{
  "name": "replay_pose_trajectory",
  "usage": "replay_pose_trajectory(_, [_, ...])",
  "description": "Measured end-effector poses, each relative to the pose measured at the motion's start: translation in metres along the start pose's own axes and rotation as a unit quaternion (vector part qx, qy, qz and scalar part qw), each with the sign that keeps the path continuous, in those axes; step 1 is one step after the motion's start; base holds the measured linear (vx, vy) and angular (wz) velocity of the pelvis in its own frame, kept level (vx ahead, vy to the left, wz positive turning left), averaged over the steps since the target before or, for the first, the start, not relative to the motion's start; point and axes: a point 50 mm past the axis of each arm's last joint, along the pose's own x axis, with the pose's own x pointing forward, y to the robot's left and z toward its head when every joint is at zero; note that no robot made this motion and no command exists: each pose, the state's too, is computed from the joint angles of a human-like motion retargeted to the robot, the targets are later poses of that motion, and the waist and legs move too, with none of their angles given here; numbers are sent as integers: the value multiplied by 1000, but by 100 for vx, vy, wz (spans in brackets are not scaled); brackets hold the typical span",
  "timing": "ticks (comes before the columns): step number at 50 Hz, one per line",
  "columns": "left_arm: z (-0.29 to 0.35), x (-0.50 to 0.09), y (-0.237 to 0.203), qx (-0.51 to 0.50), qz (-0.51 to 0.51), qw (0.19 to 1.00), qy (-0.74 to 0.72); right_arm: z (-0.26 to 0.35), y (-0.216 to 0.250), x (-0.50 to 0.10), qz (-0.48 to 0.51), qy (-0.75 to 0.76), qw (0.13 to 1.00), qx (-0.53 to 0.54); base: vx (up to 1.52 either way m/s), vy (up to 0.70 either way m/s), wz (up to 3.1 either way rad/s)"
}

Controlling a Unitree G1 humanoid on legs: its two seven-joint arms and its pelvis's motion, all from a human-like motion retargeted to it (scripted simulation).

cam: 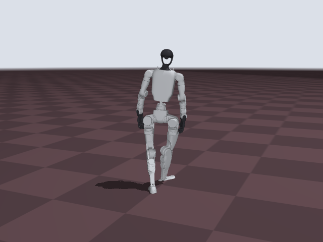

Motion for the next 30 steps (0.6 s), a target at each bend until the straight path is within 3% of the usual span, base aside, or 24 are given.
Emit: replay_pose_trajectory(30, [73,-17,62,-8,155,981,-114,-15,1,-1,-19,27,999,38,1,-1,6])
